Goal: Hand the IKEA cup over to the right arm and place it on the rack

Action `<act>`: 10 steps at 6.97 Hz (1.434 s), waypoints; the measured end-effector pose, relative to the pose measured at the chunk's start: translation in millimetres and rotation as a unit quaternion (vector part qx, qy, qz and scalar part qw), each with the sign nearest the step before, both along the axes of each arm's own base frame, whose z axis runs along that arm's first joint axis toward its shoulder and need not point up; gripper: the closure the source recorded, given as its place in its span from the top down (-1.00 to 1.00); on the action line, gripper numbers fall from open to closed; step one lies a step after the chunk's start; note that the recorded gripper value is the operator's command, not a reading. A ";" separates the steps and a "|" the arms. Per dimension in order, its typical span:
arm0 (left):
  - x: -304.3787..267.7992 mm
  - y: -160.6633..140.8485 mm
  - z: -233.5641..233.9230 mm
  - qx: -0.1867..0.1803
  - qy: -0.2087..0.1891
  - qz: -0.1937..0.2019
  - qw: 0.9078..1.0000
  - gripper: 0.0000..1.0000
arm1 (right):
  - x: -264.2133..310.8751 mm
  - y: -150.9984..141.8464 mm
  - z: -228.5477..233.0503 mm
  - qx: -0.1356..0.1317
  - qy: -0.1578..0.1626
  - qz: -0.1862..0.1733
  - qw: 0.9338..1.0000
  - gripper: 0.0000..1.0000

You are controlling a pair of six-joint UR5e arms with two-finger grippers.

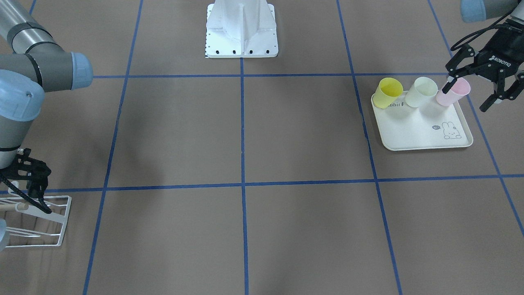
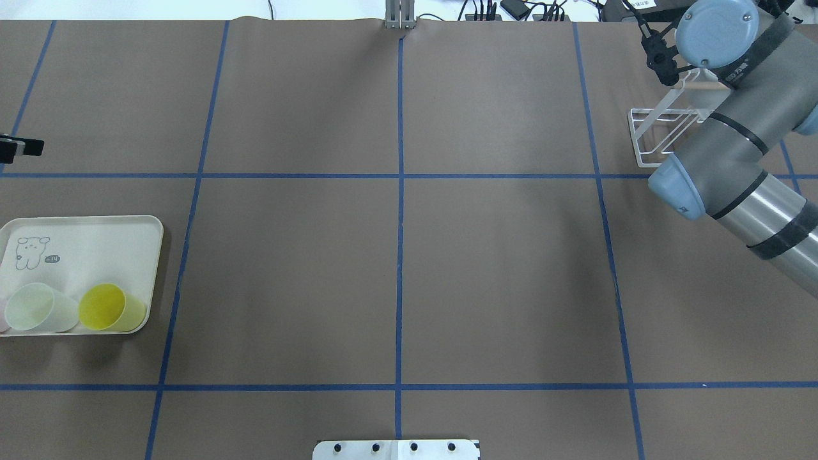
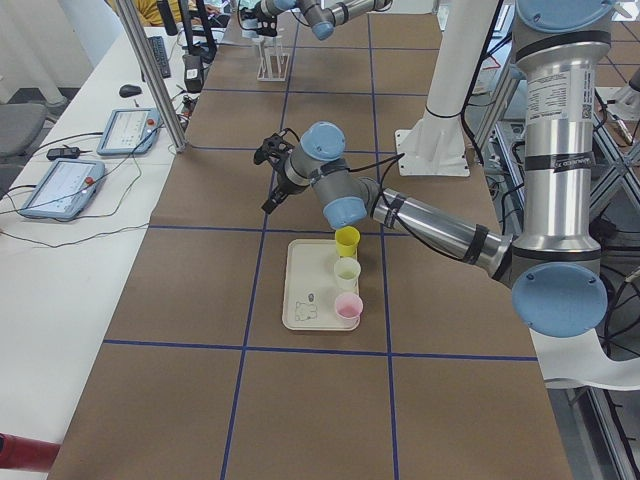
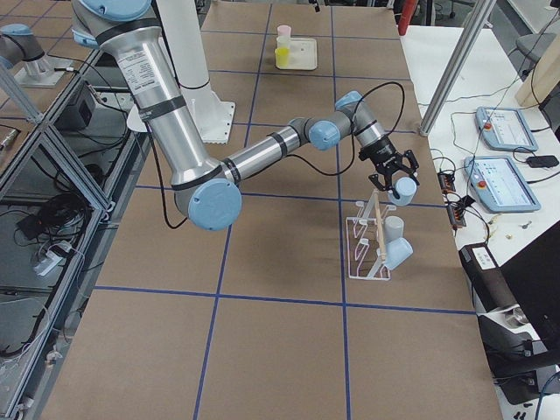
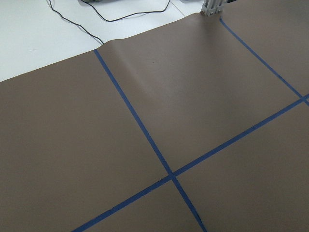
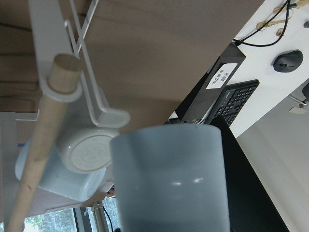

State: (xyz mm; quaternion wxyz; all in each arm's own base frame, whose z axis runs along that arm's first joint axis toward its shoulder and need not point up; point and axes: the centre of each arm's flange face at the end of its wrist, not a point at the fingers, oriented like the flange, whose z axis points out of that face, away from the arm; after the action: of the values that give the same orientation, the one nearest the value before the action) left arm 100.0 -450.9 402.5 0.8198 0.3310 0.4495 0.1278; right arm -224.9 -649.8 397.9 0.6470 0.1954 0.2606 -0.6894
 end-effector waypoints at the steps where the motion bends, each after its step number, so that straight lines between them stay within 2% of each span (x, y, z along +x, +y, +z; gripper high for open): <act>1: 0.0 0.0 0.0 0.000 0.000 0.000 1.000 1.00 | -2.6 -0.1 4.8 -0.002 0.003 -0.001 1.000 -0.73; 6: 0.0 0.0 0.0 0.000 0.000 0.000 1.000 1.00 | -24.0 -0.5 29.8 0.001 0.007 0.010 1.000 -0.60; 10: 0.9 -0.3 -0.3 -0.002 0.002 -0.001 1.000 1.00 | -28.2 2.3 20.8 0.009 0.004 0.006 1.000 -0.58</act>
State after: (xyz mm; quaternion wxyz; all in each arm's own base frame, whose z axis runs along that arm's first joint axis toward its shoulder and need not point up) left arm 100.8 -451.2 402.2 0.8199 0.3294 0.4510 0.1257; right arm -253.2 -647.5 418.6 0.6481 0.1967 0.2708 -0.6841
